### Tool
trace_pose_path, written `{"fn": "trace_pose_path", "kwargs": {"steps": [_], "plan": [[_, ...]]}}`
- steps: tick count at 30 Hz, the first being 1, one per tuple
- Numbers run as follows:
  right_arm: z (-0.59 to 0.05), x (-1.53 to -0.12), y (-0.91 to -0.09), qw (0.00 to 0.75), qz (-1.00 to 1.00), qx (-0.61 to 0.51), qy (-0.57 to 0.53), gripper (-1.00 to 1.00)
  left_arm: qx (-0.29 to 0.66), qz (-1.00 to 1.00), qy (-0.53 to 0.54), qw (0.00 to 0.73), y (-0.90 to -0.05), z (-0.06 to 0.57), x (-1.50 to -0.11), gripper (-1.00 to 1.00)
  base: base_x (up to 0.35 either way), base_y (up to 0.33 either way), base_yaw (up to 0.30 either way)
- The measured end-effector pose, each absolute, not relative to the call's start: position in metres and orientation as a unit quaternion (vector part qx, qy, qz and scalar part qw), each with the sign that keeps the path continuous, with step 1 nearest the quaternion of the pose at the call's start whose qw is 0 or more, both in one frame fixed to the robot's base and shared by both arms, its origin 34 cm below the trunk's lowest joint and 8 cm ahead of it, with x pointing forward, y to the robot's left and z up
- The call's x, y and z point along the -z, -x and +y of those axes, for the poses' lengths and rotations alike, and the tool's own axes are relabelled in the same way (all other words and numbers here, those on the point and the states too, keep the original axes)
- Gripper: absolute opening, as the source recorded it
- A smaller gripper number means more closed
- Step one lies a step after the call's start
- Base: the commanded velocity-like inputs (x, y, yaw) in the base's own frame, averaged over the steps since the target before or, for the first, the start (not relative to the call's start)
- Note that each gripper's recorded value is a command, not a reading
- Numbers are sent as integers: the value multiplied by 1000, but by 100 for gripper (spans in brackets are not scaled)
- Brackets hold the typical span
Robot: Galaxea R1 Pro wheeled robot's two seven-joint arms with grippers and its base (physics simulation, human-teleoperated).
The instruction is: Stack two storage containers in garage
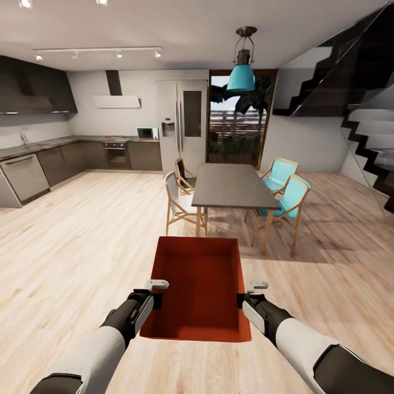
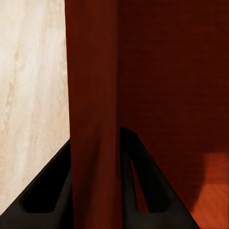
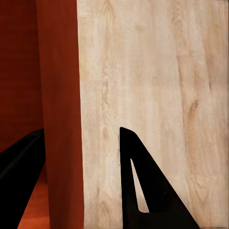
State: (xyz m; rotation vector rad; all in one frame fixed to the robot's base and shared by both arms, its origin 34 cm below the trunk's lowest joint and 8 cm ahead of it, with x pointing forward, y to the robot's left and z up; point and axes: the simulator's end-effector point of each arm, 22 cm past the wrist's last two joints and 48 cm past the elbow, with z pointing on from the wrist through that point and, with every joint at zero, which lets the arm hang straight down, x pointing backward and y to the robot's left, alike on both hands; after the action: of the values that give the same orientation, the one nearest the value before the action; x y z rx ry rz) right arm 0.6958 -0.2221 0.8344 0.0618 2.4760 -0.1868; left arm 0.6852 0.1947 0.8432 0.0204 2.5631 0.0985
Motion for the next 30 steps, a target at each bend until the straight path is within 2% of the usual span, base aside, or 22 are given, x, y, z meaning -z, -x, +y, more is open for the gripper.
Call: {"fn": "trace_pose_path", "kwargs": {"steps": [30], "plan": [[-222, -834, -696, 323, 944, 71, -24, -100, -37, 958, -8, 284, -685, 195, -843, -100, 0, 0, -287]]}}
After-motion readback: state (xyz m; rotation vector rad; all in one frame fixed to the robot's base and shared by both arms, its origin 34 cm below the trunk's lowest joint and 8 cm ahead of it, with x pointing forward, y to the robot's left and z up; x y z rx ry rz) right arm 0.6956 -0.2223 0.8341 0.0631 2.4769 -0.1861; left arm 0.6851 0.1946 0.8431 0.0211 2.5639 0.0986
